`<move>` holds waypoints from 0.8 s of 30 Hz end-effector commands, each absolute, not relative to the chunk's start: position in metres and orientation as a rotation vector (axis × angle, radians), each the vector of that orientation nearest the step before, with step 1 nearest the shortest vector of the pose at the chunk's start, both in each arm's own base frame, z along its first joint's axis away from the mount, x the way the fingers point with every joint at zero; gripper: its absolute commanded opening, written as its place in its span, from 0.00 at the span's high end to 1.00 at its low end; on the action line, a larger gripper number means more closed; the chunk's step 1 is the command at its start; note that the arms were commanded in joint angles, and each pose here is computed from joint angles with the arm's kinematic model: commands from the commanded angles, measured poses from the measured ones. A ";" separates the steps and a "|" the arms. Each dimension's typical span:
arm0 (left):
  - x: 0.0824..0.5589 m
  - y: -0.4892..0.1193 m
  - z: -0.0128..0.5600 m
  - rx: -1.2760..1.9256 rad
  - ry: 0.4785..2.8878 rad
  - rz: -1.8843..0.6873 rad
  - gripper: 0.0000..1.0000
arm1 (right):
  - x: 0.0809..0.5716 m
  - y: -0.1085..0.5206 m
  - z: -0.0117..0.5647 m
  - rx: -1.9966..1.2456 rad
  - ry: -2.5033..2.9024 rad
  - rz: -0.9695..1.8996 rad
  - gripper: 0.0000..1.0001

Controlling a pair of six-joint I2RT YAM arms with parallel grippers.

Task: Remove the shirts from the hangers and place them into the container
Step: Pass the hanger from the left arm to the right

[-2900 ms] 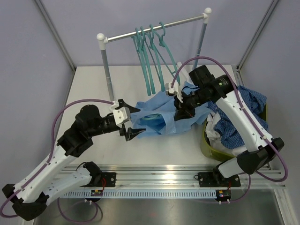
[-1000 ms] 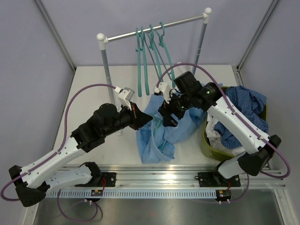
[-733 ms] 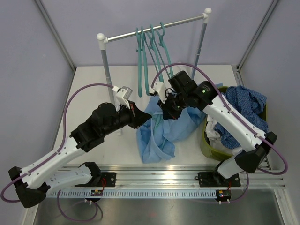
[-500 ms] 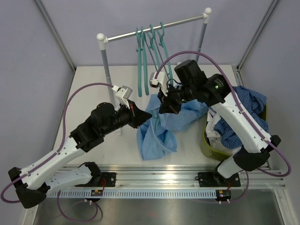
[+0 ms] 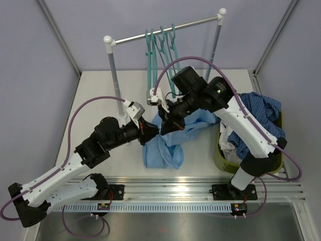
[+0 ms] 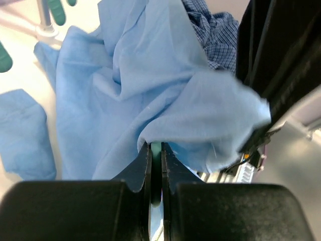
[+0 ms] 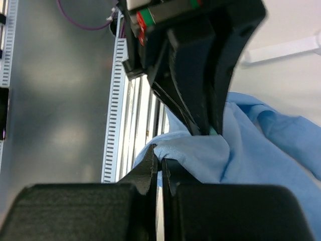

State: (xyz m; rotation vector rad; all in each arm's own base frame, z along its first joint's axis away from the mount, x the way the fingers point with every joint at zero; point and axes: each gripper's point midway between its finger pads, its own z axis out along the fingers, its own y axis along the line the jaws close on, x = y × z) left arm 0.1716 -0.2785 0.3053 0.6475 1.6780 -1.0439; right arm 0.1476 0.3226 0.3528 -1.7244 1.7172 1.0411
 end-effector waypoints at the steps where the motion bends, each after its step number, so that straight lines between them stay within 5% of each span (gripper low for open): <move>1: 0.164 -0.280 0.332 0.768 1.438 -1.039 1.00 | 0.107 0.340 0.362 -1.854 1.572 1.149 1.00; 7: 0.153 -0.251 0.341 0.780 1.310 -0.940 1.00 | 0.131 0.327 0.367 -1.793 1.568 0.937 0.90; 16: 0.154 -0.236 0.336 0.729 1.286 -0.905 1.00 | 0.150 0.318 0.338 -1.864 1.642 0.786 0.18; 24: 0.158 -0.255 0.309 0.810 1.319 -0.952 1.00 | 0.168 0.267 0.351 -1.861 1.560 0.557 0.08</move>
